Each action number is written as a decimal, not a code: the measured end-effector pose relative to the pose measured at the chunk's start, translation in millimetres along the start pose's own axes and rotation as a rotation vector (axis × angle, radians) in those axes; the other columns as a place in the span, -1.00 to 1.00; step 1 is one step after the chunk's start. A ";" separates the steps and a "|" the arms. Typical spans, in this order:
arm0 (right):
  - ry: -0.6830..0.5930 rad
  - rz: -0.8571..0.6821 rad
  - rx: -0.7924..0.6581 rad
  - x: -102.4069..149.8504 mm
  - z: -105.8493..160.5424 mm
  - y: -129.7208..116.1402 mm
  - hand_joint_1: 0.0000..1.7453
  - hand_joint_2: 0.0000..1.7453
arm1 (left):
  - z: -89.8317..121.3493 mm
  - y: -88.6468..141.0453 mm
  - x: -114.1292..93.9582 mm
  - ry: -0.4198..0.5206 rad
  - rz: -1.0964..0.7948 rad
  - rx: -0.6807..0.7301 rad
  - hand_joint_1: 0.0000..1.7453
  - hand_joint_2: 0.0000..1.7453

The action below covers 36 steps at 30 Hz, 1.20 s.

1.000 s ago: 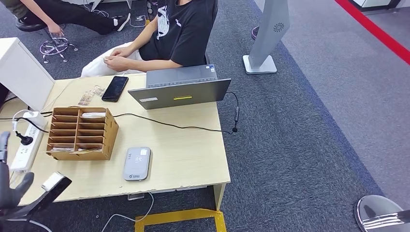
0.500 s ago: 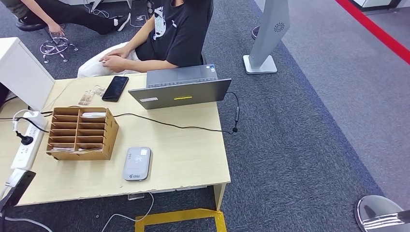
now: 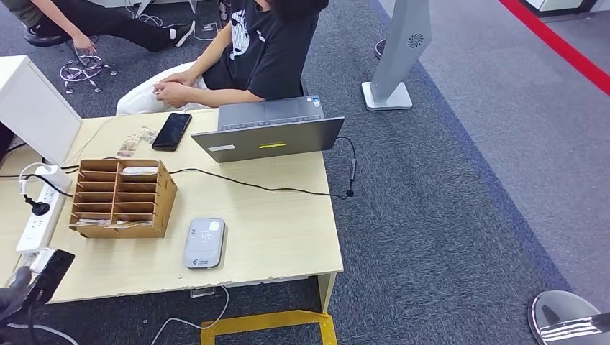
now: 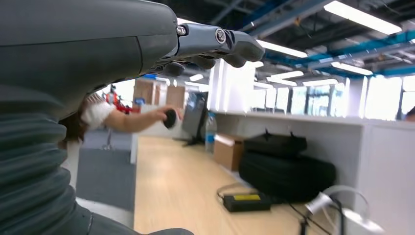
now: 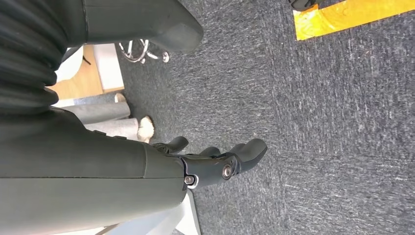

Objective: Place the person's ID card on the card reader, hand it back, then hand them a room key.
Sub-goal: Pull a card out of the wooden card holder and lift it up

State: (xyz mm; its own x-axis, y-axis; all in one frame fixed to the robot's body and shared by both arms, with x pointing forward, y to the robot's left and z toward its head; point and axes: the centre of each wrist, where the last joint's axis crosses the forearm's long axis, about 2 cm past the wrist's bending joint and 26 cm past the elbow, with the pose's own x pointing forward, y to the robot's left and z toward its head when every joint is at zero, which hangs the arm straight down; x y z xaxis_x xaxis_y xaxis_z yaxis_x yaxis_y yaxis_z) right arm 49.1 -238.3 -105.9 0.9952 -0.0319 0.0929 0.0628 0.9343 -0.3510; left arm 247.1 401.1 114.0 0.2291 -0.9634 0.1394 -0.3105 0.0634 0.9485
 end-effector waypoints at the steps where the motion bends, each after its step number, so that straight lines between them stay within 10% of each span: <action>1: -0.001 -0.001 0.000 0.1 0.0 0.0 -1.00 1.00 | 0.0 -1.6 5.9 -0.013 0.019 -0.017 -1.00 1.00; 20: -0.005 -0.005 0.004 0.3 0.0 0.1 -1.00 1.00 | -2.3 -7.8 63.9 -0.194 0.080 -0.127 -1.00 1.00; 36: -0.038 0.084 0.002 12.2 6.4 11.0 -1.00 1.00 | 38.1 -11.0 24.8 -0.160 0.035 -0.190 -1.00 1.00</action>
State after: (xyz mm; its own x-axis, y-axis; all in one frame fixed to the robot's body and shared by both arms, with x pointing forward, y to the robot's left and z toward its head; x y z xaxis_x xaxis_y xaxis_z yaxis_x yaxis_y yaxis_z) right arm 61.4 -226.1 -102.7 0.9933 0.0603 0.0985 -0.0213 0.9338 -0.3572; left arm 221.0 366.5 96.2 0.0675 -0.9877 0.1408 -0.1335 0.1309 0.9824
